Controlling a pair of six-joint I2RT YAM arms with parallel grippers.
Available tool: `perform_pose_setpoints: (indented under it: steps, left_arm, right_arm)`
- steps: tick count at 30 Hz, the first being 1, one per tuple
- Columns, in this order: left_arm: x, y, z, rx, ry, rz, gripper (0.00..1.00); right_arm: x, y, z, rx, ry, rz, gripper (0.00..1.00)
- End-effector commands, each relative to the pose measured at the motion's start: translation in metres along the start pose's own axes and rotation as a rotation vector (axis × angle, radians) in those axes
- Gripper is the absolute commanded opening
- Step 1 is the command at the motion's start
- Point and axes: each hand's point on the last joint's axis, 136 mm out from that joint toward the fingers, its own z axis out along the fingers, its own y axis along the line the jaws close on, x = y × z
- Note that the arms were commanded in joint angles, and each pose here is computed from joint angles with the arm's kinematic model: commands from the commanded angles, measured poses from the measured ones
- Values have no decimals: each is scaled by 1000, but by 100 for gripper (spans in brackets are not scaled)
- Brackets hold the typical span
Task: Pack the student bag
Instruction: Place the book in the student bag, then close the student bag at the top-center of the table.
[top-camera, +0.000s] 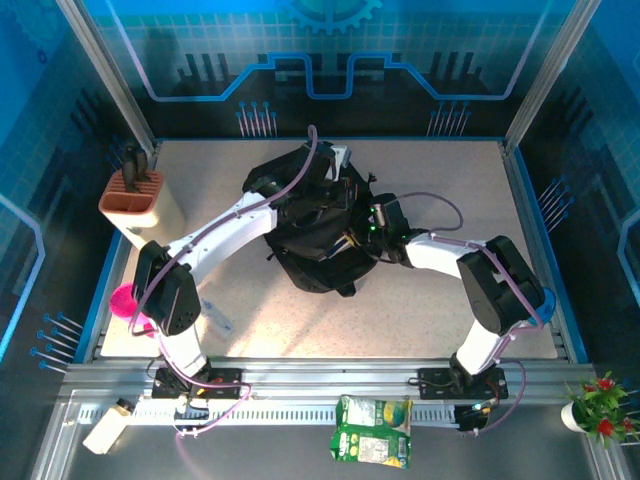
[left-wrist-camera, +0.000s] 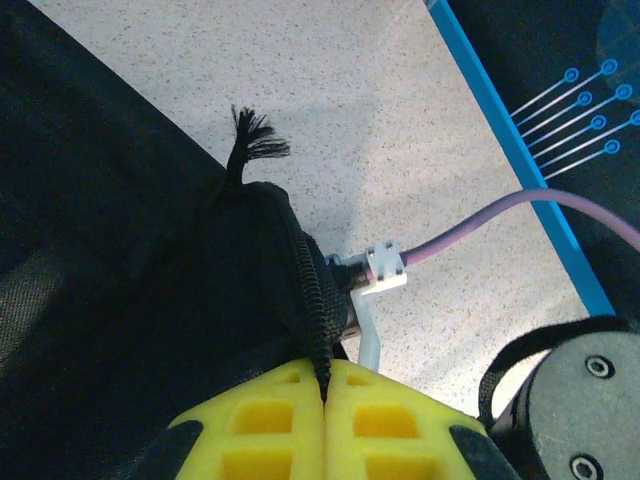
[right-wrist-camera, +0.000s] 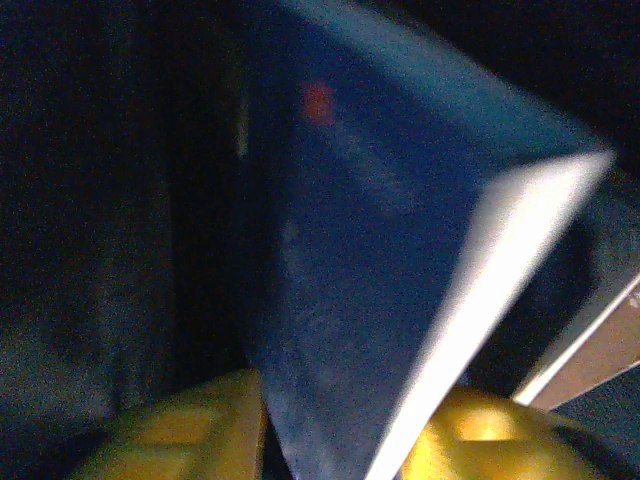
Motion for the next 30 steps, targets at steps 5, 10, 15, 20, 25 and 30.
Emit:
perform_pose_setpoints:
  steps: [5, 10, 15, 20, 25, 30]
  left_arm:
    - [-26, -13, -22, 83, -100, -45, 0]
    - [-6, -11, -15, 116, -29, -56, 7]
    - [31, -4, 2, 132, 113, -67, 27]
    - [55, 27, 5, 38, 183, -131, 47]
    - [62, 80, -16, -79, 140, -261, 53]
    - [81, 149, -47, -198, 85, -465, 50]
  right_arm:
    - [3, 11, -48, -113, 30, -50, 63]
    - [-17, -6, -112, -29, -107, -93, 73]
    - [-40, -4, -166, 6, -254, -189, 80]
    - [-47, 6, -184, 7, -285, -235, 84]
    - [-42, 2, -175, 8, -239, -221, 85]
    - [-37, -10, -163, 24, -203, -193, 85]
